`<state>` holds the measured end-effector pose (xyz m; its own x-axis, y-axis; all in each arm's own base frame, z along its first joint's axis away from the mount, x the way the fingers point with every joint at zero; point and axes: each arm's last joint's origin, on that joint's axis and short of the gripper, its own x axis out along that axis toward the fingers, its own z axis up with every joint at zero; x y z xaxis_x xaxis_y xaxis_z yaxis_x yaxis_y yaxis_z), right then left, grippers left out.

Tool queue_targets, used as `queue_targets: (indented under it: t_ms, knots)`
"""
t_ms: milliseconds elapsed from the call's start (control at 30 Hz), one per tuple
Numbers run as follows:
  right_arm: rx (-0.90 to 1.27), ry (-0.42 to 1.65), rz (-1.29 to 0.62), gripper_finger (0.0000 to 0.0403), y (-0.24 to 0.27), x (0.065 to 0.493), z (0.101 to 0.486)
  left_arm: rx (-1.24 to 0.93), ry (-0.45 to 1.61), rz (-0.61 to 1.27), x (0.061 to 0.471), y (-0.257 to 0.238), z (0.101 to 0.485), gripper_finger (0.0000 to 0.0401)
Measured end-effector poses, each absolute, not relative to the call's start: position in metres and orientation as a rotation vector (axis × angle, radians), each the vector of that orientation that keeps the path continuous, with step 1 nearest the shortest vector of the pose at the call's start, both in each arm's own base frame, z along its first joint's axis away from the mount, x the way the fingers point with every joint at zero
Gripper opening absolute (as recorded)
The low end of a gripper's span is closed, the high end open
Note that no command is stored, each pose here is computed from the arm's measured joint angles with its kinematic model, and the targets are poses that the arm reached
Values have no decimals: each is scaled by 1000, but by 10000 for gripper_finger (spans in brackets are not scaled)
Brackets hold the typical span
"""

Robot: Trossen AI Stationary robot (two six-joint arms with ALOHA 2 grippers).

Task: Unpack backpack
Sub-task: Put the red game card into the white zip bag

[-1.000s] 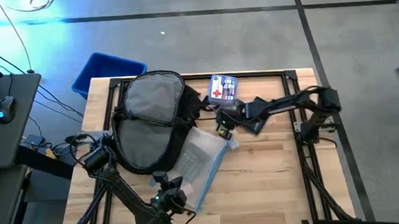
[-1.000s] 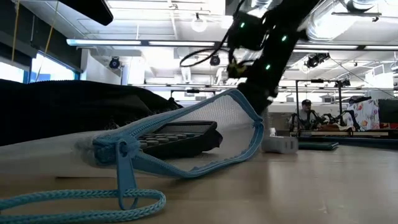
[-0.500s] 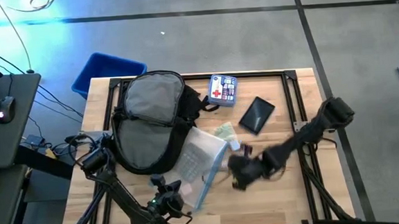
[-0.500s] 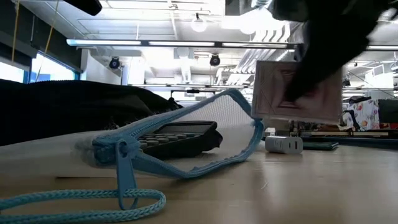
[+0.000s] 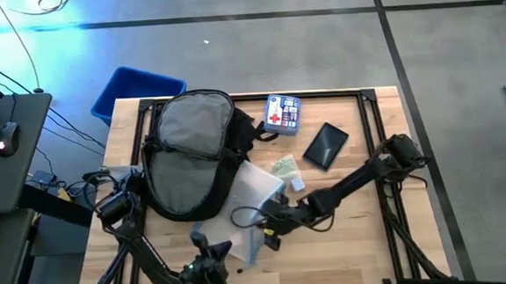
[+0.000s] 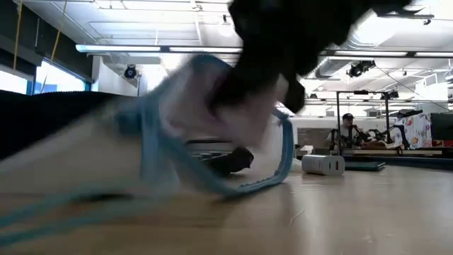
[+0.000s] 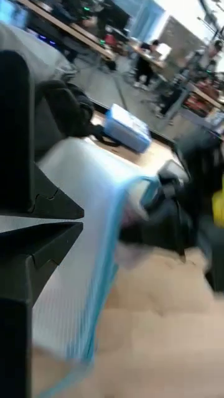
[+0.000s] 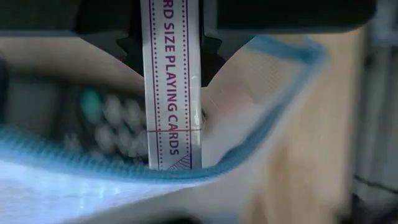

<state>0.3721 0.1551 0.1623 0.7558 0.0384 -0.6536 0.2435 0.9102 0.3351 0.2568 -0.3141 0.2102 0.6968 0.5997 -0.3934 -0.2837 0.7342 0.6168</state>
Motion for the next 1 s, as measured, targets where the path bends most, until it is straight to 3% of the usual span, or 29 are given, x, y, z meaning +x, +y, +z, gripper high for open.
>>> queue_targets:
  t_ms: [267,500,767,1000]
  knots:
    - [536,688,-214,83,128,385,164,583,565,453,247,-331,210,0]
    - [633,654,-297,89,114,398,141,573,557,441,245,-334,210,0]
    - [611,533,-238,97,108,413,136,570,559,433,246,-335,210,0]
    - [516,522,-269,168,106,413,136,572,562,430,247,-335,209,0]
